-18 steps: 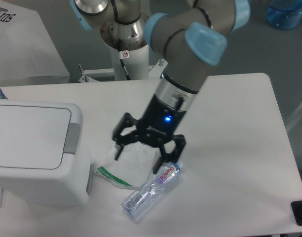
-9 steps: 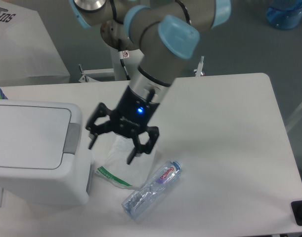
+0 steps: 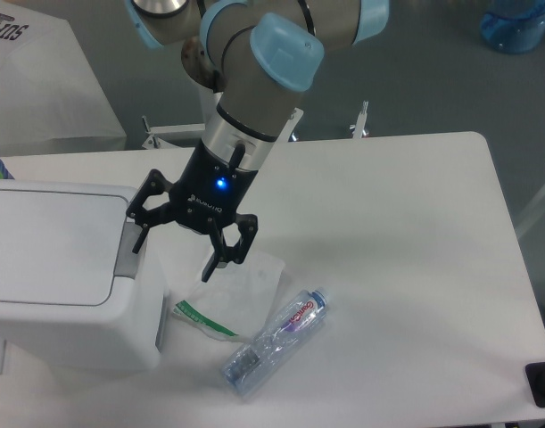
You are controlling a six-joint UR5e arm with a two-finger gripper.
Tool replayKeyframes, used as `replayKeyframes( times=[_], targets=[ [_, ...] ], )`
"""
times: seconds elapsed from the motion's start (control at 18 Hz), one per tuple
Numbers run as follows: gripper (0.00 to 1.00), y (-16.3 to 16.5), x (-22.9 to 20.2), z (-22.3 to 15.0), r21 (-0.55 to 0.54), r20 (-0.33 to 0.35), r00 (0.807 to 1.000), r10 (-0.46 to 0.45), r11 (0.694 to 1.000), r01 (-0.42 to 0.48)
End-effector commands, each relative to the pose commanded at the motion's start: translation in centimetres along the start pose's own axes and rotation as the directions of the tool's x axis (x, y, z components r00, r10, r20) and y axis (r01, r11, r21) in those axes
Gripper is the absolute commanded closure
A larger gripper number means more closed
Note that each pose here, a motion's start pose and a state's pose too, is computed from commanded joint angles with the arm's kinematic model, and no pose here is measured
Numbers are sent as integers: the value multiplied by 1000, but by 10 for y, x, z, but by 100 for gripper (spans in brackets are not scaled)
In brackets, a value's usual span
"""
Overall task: Open the trash can
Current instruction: 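Catch the lid edge with the gripper and lift it open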
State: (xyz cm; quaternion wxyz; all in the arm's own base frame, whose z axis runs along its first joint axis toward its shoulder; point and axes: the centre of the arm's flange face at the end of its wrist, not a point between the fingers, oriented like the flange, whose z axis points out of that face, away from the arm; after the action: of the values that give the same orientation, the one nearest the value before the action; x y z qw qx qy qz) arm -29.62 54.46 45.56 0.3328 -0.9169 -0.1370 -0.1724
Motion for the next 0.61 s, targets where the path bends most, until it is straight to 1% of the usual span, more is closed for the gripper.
replayKeyframes(
  times=[0.61],
  targets=[
    [0,4,0,10,-18,-9,1000,-11,1000,11]
  ],
)
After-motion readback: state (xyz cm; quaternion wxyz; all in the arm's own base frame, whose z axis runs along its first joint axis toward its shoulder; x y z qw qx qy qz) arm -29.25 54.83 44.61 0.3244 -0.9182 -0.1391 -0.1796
